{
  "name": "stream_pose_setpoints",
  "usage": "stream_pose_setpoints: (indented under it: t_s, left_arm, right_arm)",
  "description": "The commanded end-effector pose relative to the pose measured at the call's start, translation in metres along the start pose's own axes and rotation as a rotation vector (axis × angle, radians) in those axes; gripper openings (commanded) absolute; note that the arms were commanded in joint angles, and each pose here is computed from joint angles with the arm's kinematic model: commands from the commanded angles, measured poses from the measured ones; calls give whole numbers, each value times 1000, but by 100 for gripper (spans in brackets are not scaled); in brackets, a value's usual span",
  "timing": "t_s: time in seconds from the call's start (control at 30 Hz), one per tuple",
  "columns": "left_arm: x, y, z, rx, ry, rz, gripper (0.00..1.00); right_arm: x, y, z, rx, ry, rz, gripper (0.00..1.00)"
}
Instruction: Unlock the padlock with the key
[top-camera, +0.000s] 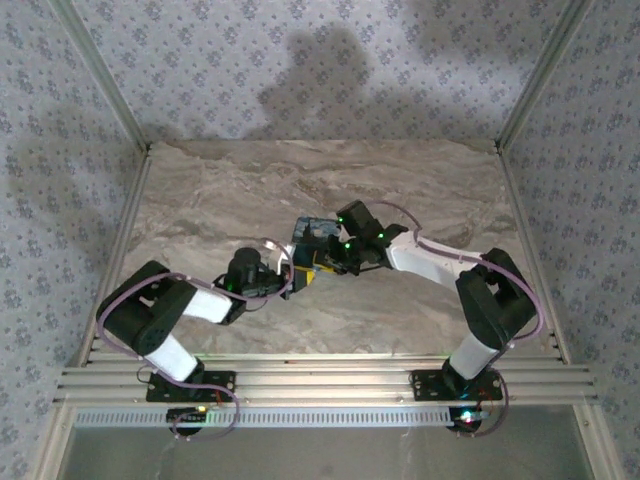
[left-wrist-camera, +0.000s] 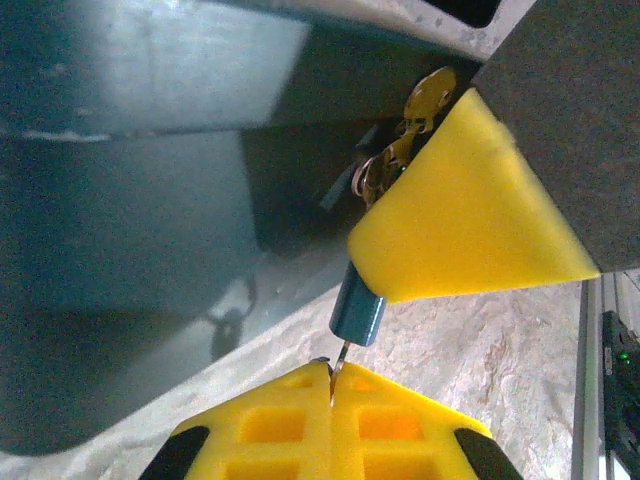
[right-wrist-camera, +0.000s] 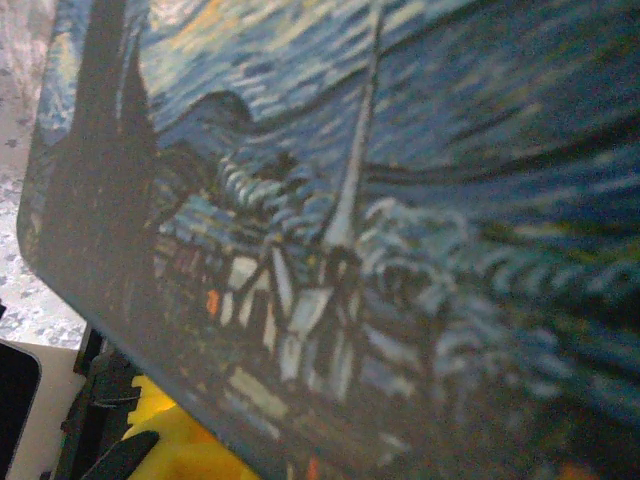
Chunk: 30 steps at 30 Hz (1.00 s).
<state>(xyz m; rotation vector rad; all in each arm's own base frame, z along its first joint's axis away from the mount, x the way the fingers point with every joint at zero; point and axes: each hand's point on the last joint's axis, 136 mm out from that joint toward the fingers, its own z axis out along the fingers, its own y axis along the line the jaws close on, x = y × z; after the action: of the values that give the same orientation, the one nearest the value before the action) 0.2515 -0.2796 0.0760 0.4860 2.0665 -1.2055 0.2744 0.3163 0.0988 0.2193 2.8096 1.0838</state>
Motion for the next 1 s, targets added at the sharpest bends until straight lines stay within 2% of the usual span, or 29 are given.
stream_pose_setpoints:
  t_s: [0.0, 0.13, 0.27, 0.47, 0.63, 0.97]
  left_arm:
    - [2, 24, 2, -101, -35, -27, 0]
    - [15, 32, 4, -126, -33, -48, 0]
    - [22, 39, 2, -155, -40, -62, 0]
    - [34, 42, -1, -170, -14, -87, 0]
    - [36, 39, -3, -172, -3, -96, 0]
    - [32, 27, -3, -144, 20, -102, 0]
  right_arm:
    - [3, -12, 9, 46, -13, 15, 14]
    - [4, -15, 13, 67, -45, 6, 26]
    - [4, -18, 10, 86, -93, -1, 44]
    - [-3, -22, -8, 70, -225, 4, 56]
    - [-8, -19, -19, 23, -334, -1, 59]
    - [-4, -3, 15, -64, -341, -2, 61]
